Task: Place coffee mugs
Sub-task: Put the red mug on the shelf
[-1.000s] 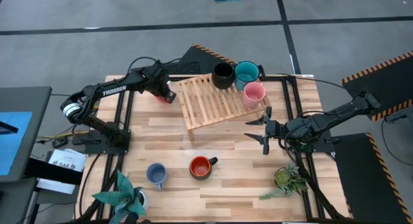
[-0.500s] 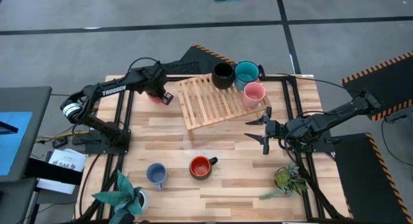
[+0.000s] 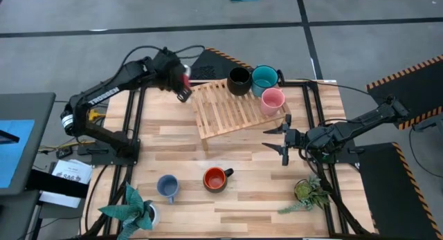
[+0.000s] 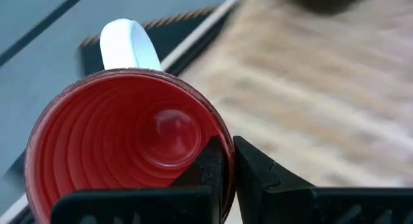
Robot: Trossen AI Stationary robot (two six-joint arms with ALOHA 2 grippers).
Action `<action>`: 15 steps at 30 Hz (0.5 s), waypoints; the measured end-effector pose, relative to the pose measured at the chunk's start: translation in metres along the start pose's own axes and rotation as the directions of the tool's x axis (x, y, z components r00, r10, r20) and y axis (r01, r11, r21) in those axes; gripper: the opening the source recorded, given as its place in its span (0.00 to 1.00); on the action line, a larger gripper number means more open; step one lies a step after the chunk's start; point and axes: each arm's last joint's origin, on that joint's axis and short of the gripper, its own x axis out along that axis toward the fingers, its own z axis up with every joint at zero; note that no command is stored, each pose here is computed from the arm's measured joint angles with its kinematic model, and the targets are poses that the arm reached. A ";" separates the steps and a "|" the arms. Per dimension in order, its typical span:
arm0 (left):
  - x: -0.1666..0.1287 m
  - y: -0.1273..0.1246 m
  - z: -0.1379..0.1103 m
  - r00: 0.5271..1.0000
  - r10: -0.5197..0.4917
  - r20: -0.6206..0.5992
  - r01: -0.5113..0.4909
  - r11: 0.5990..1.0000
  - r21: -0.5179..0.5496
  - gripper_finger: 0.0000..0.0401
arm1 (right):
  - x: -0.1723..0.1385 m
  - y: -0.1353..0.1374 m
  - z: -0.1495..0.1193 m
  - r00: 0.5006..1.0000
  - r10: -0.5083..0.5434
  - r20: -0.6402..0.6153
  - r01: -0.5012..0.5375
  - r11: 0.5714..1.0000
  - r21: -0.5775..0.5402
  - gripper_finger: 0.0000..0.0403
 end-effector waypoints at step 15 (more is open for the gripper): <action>-0.002 -0.095 0.026 0.978 -0.190 0.084 0.171 0.966 0.194 0.00 | 0.000 0.000 0.001 1.000 0.000 0.010 0.000 1.000 0.006 0.55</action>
